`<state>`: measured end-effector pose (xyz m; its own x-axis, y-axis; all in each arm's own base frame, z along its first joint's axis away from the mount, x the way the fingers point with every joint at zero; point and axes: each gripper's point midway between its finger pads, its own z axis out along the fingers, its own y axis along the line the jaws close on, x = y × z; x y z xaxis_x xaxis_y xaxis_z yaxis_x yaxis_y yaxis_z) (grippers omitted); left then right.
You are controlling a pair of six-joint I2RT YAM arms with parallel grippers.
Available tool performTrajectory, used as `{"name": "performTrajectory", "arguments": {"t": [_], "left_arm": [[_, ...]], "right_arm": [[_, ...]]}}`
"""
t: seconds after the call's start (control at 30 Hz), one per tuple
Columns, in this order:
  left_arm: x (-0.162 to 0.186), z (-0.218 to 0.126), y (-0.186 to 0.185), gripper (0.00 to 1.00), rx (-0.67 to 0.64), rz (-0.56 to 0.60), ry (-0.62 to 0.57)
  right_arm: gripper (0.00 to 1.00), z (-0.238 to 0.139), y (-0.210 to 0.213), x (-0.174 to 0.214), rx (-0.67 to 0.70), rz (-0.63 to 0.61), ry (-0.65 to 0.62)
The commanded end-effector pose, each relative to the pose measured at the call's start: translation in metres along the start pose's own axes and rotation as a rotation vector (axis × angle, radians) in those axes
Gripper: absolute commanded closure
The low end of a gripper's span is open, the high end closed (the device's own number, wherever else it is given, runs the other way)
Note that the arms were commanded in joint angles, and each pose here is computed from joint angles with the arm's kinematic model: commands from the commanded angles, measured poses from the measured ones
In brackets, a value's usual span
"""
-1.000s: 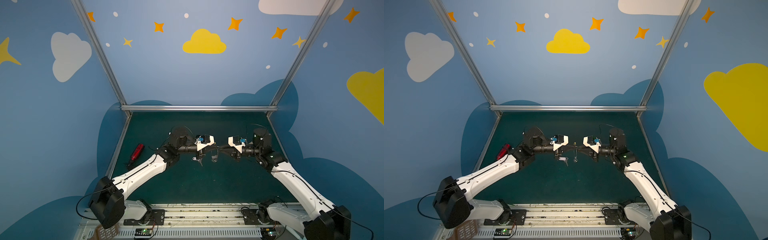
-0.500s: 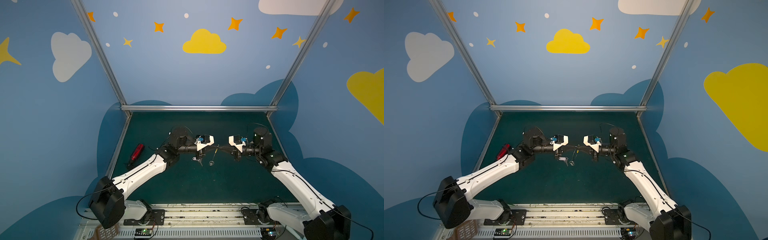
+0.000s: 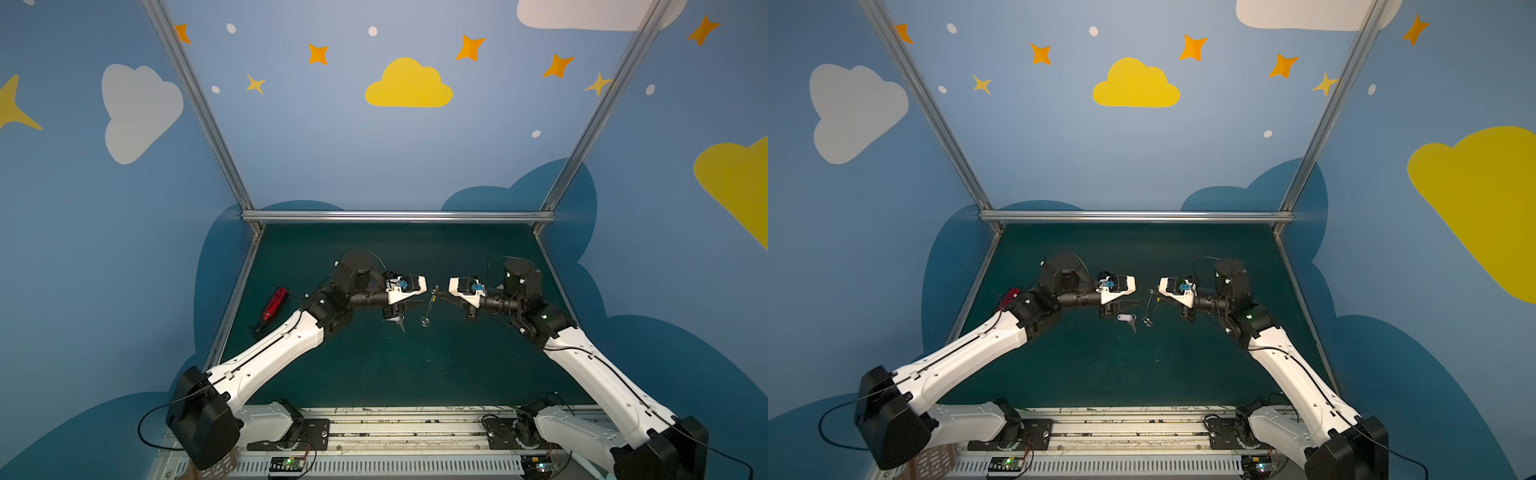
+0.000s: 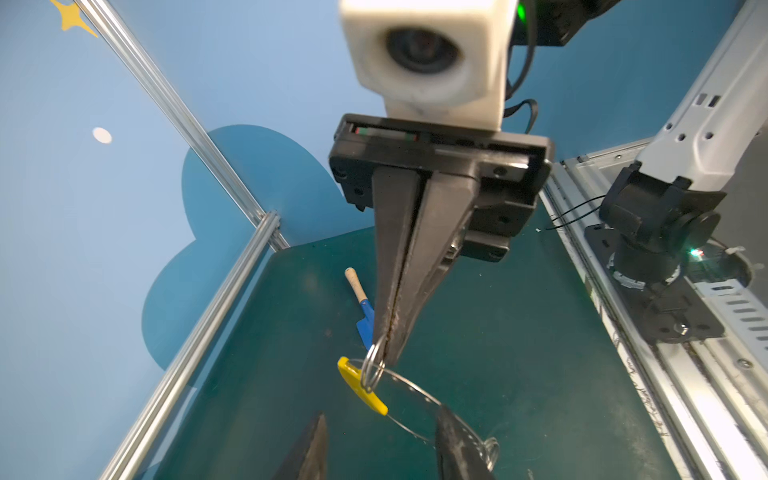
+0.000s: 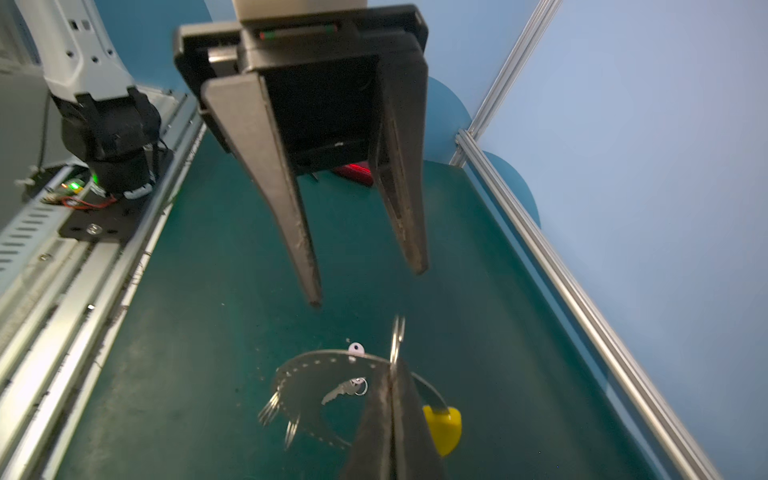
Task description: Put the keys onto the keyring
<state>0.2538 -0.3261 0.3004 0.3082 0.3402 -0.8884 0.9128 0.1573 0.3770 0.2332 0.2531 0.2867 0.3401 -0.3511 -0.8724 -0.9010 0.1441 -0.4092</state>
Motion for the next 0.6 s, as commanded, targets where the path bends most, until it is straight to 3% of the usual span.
{"name": "performTrajectory", "arguments": {"t": [0.0, 0.27, 0.57], "left_arm": [[0.004, -0.004, 0.005, 0.58, -0.027, 0.017, 0.044], [0.012, -0.008, 0.003, 0.59, -0.037, 0.043, 0.073], [0.018, -0.011, -0.011, 0.6, 0.004, 0.052, 0.089]], "right_arm": [[1.0, -0.001, 0.001, 0.008, 0.052, -0.157, 0.066], [1.0, 0.005, 0.009, 0.009, 0.122, -0.413, 0.113], [1.0, 0.008, 0.01, 0.006, 0.167, -0.501, 0.109]]}}
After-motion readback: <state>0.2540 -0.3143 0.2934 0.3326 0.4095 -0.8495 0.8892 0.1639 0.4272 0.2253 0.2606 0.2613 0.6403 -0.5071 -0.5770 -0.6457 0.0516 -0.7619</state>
